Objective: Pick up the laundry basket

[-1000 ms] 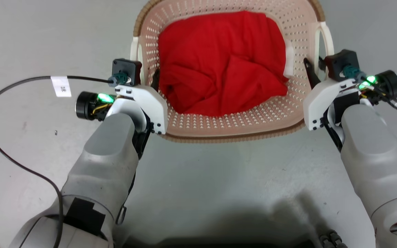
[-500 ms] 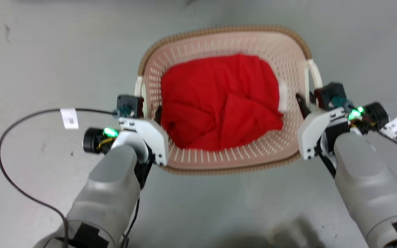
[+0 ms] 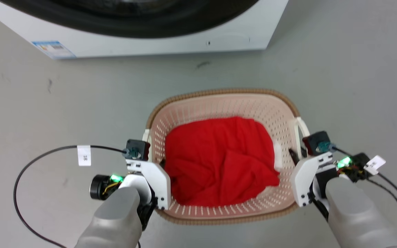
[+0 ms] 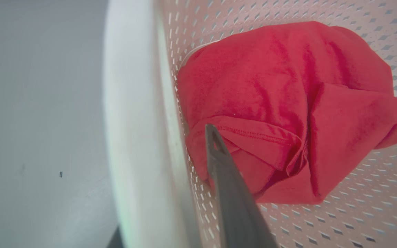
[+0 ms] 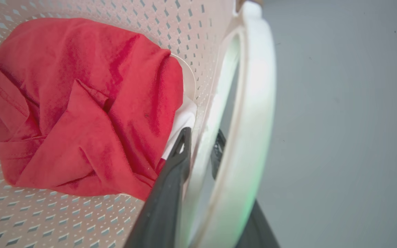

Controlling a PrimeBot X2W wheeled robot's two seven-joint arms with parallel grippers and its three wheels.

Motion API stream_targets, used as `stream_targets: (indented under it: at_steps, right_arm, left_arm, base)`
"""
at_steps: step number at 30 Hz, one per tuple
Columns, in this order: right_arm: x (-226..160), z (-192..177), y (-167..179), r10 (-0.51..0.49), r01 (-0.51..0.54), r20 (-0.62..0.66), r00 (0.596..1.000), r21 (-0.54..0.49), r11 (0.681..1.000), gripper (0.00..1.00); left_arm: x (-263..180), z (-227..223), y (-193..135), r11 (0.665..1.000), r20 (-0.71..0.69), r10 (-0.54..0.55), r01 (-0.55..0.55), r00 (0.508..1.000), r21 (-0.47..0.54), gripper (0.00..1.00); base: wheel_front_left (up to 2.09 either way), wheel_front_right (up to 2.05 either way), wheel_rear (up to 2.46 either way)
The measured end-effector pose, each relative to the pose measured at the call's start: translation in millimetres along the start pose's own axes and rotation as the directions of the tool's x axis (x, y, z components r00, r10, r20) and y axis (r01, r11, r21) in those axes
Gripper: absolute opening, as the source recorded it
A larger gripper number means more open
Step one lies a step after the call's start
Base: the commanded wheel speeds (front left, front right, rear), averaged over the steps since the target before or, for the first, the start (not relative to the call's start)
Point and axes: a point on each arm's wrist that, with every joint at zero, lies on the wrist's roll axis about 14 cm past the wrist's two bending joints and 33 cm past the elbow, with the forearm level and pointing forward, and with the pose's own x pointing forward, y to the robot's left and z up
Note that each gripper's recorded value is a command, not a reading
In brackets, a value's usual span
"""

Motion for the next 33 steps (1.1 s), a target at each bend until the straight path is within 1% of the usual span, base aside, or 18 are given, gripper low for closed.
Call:
stream_targets:
  at_steps: [12, 21, 33]
  right_arm:
    - [-57.4, 12.9, 24.8, 0.006, -0.006, -0.004, 1.000, -0.037, 0.999, 0.00]
    - [-93.9, 9.6, 39.5, 0.003, -0.004, -0.013, 1.000, -0.057, 0.998, 0.00]
    - [-117.6, 12.0, 49.5, 0.003, -0.003, -0.002, 1.000, -0.062, 0.998, 0.00]
  left_arm:
    - [-59.7, 9.7, -11.5, 1.000, 0.027, 0.007, -0.007, 1.000, 0.026, 0.00]
    - [-95.5, -3.8, -19.6, 1.000, 0.013, 0.004, -0.004, 1.000, 0.022, 0.00]
    - [-117.9, -4.1, -22.3, 1.000, 0.030, -0.001, 0.000, 1.000, 0.025, 0.00]
  base:
    - [0.00, 0.00, 0.00]
    - [0.00, 0.00, 0.00]
    - [0.00, 0.00, 0.00]
